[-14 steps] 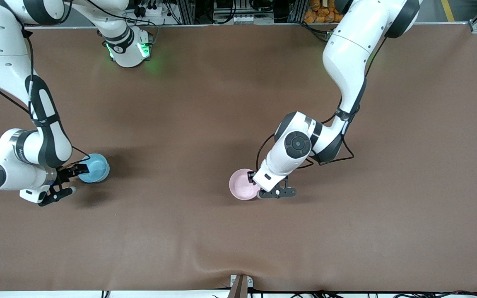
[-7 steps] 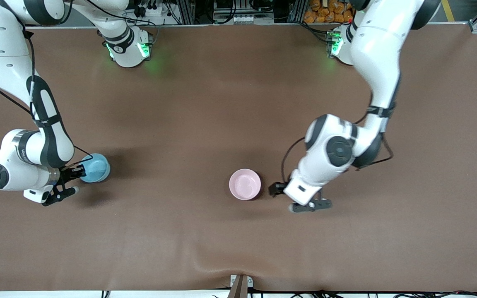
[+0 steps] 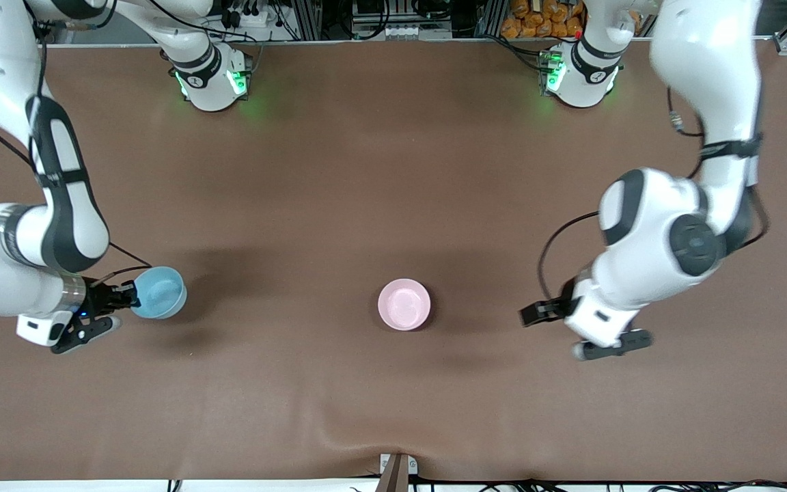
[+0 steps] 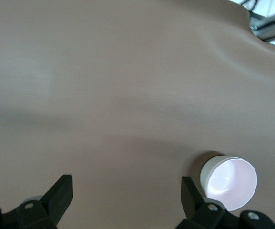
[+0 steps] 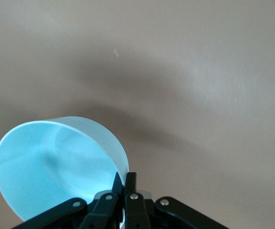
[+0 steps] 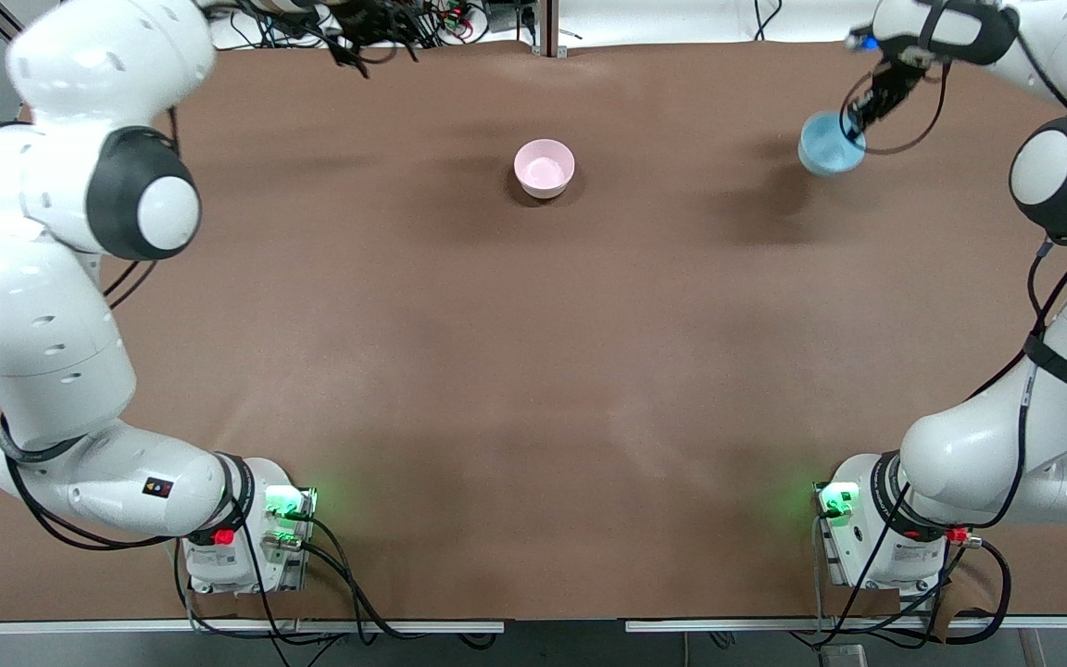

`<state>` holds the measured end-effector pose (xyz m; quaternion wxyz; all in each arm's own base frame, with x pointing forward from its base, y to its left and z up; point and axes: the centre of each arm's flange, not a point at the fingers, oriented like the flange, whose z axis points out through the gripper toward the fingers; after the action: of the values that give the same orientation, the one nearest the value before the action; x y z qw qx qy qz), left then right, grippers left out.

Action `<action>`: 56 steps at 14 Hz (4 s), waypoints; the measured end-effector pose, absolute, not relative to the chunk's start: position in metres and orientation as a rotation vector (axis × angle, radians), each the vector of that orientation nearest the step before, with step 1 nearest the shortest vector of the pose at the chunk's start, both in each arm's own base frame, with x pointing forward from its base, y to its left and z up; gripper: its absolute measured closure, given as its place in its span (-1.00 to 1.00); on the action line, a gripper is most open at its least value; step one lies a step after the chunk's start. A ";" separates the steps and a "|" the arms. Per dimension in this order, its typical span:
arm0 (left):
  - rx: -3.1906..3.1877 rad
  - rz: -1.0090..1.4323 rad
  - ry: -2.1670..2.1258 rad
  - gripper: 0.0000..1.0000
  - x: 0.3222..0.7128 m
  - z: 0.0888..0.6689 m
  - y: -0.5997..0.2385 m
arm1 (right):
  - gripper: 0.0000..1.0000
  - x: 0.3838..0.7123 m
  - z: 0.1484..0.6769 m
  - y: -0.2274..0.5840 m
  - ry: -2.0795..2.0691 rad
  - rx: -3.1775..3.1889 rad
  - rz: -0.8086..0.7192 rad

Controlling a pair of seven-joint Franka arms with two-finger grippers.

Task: Stack pink and blue bowls on white bowl
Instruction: 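Release the pink bowl and withdraw the left gripper, then carry the blue bowl with the right gripper over the pink bowl, then lower the blue bowl into the pink bowl and open the right gripper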

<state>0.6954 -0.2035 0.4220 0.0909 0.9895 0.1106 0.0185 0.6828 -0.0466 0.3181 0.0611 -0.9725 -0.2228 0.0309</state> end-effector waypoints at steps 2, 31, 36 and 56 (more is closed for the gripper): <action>2.972 0.046 0.332 -1.00 0.693 0.448 -0.167 | 0.96 0.685 0.352 -0.007 -0.642 -2.922 0.113; 3.077 -0.046 -0.004 -1.00 0.531 0.655 -0.007 | 0.96 0.627 0.255 0.426 0.707 -2.764 0.072; 3.077 -0.051 -0.003 -1.00 0.534 0.650 -0.007 | 0.96 0.627 0.250 0.425 0.718 -2.766 0.076; 3.079 -0.022 -0.007 -1.00 0.538 0.654 -0.009 | 0.51 0.612 0.248 0.447 0.767 -2.761 0.090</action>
<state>0.5377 -0.0087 0.6539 0.0311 0.9995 -0.0023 -0.0073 0.6124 0.4470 0.2478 0.1368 -0.9540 0.2649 0.0311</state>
